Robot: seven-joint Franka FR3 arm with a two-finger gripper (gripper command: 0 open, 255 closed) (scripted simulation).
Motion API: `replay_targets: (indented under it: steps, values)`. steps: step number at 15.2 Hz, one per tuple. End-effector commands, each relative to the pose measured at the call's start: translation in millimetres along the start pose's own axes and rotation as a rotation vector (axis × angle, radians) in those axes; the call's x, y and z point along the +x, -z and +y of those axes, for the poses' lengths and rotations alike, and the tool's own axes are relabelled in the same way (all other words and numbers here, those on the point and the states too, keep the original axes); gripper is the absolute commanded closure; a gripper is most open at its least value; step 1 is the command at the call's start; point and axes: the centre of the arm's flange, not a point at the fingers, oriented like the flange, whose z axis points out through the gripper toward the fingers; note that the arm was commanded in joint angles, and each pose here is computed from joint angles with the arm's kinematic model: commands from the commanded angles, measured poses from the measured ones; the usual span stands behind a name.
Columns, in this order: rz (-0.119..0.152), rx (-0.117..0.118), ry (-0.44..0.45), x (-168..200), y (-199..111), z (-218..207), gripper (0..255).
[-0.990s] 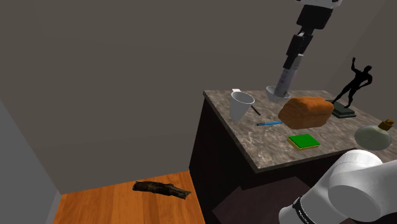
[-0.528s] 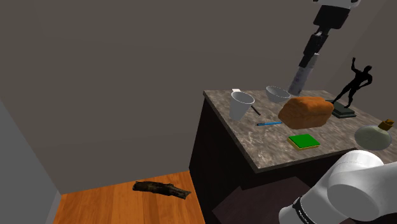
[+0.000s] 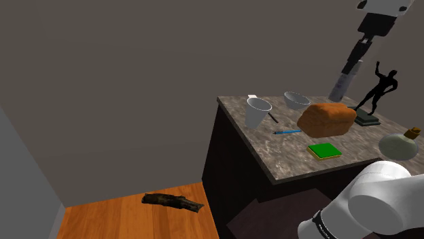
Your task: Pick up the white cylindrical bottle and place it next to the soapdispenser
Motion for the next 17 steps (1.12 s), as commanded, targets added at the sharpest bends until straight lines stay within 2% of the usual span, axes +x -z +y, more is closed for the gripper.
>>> replay_targets:
  steps: [1,17]
  values:
    - [0.0,0.0,0.002,-17,-2,20,255]
    - [0.0,0.0,0.002,-127,-6,200,255]
